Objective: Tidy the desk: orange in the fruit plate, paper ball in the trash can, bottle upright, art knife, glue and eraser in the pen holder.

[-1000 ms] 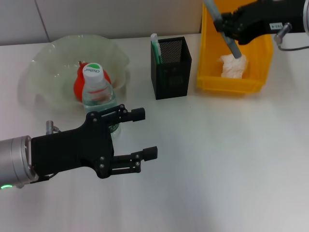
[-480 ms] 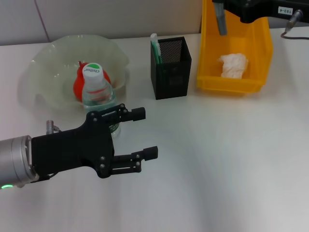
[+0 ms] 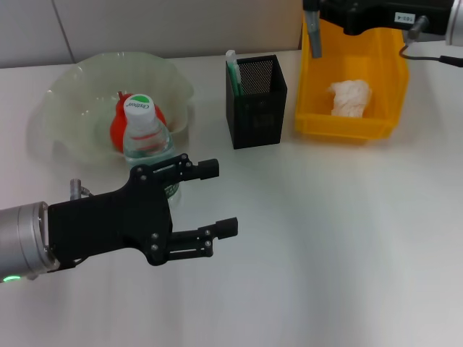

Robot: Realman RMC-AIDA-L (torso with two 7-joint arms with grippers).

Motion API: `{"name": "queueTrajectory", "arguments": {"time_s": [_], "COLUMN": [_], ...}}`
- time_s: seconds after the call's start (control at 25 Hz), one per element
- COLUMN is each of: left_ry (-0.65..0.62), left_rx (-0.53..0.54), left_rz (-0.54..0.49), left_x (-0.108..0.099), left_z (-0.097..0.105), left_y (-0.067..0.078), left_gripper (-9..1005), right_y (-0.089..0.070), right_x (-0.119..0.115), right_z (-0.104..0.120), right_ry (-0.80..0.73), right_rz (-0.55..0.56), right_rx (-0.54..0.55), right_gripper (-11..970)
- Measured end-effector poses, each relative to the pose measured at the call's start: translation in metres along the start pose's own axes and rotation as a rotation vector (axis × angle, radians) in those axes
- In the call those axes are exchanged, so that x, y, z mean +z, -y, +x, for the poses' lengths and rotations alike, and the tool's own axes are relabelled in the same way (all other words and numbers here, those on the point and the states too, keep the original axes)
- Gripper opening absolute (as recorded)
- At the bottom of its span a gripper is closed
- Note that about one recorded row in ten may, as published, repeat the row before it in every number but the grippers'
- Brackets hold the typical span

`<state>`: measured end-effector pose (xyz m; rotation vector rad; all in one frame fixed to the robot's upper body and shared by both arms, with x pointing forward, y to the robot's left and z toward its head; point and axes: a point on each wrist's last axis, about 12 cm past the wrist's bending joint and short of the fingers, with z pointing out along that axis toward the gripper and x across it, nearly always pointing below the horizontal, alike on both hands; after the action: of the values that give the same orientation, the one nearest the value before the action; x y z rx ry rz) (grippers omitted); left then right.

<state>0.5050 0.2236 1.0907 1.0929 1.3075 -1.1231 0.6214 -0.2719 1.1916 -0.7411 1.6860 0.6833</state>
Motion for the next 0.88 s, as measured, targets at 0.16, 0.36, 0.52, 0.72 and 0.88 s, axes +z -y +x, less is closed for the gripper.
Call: {"name": "queueTrajectory", "arguments": {"time_s": [0.16,0.36,0.52,0.72,0.88], "left_ry": [0.001,0.003,0.006,0.019,0.021], "left_rx": [0.010,0.012,0.013,0.015,0.015], "left_rz": [0.002,-0.001,-0.003,-0.001,0.003], "left_x": [0.001,0.001,0.002,0.004,0.005], "left_z": [-0.001,-0.001,0.001,0.003,0.002], "left_y": [-0.001,-0.001,0.000,0.000,-0.001], "left_gripper": [810,810,810,810,810], "right_y": [0.002,0.003,0.004,0.005,0.003], "right_x": [0.011,0.024,0.036,0.046,0.054], "right_z": [0.000,0.001,0.008,0.015,0.019], "right_ry": [-0.005,-0.015,-0.031,-0.045,-0.046], "right_rz": [-0.007,-0.007,0.003,0.015,0.020], "right_rx": [-0.001,0.003,0.000,-0.013,-0.036], "right_gripper": [131,131,130,130,130]}}
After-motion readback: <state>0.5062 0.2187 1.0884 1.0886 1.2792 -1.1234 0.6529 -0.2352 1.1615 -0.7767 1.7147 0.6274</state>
